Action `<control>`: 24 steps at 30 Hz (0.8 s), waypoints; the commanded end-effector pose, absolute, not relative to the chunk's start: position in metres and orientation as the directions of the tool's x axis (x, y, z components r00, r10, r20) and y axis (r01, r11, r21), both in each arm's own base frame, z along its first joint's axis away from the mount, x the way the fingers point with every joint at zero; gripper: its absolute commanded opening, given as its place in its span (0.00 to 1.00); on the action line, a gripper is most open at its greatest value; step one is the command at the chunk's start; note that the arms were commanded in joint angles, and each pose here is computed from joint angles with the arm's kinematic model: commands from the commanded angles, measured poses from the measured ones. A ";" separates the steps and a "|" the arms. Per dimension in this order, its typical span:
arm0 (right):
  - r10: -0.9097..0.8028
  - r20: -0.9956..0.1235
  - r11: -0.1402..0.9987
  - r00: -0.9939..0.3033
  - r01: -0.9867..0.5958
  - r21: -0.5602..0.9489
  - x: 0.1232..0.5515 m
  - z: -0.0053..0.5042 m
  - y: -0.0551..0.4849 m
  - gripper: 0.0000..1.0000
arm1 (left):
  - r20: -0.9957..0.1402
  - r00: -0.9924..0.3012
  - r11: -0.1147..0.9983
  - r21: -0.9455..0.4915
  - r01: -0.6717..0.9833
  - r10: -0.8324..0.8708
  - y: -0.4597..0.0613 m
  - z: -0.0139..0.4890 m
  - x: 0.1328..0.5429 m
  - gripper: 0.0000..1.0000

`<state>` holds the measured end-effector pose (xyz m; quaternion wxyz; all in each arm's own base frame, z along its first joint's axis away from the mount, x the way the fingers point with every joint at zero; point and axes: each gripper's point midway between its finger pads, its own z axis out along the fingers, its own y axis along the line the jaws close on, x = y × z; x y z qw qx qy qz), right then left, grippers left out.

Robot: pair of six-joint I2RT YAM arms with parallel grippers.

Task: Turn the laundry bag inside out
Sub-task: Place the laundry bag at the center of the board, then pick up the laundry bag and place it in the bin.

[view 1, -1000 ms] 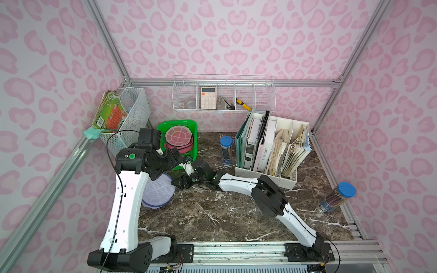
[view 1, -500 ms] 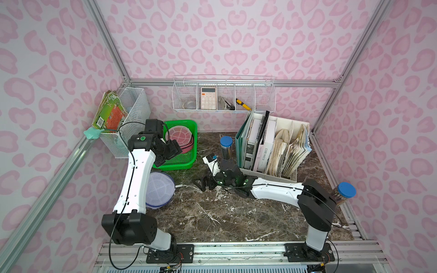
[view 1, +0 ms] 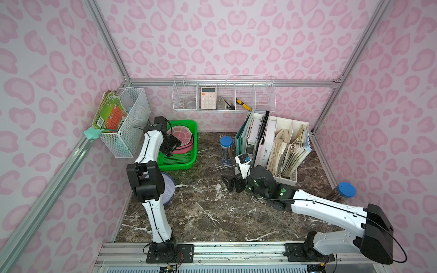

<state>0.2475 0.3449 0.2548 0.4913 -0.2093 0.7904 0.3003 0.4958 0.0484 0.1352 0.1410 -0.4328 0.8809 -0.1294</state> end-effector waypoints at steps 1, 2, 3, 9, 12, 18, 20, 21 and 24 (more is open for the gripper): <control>-0.048 -0.907 0.800 -0.418 -0.560 0.216 0.254 0.254 0.323 0.99 | -0.134 -0.509 0.520 -0.366 -0.772 -0.850 0.055 0.126 0.512 0.66; -0.047 -0.909 0.806 -0.414 -0.554 0.210 0.254 0.255 0.320 0.99 | -0.139 -0.494 0.508 -0.369 -0.778 -0.858 0.059 0.122 0.517 0.67; -0.044 -0.911 0.811 -0.409 -0.547 0.206 0.254 0.257 0.316 0.99 | -0.146 -0.482 0.500 -0.373 -0.782 -0.864 0.062 0.117 0.522 0.68; -0.049 -0.917 0.840 -0.395 -0.514 0.177 0.255 0.260 0.301 0.99 | -0.194 -0.438 0.479 -0.390 -0.786 -0.878 0.078 0.093 0.551 0.72; -0.053 -0.916 0.850 -0.397 -0.499 0.167 0.257 0.259 0.295 0.99 | -0.218 -0.438 0.489 -0.387 -0.782 -0.872 0.084 0.082 0.563 0.74; -0.040 -0.914 0.864 -0.404 -0.474 0.171 0.261 0.260 0.284 0.99 | -0.227 -0.441 0.496 -0.368 -0.787 -0.868 0.090 0.058 0.579 0.71; -0.039 -0.913 0.868 -0.407 -0.466 0.171 0.263 0.258 0.280 0.99 | -0.221 -0.440 0.492 -0.370 -0.788 -0.871 0.089 0.054 0.582 0.65; -0.038 -0.912 0.870 -0.408 -0.463 0.171 0.264 0.258 0.279 0.99 | -0.220 -0.442 0.494 -0.377 -0.783 -0.869 0.089 0.053 0.584 0.56; -0.034 -0.910 0.872 -0.414 -0.456 0.175 0.266 0.257 0.276 0.99 | -0.213 -0.441 0.490 -0.398 -0.775 -0.872 0.086 0.056 0.588 0.21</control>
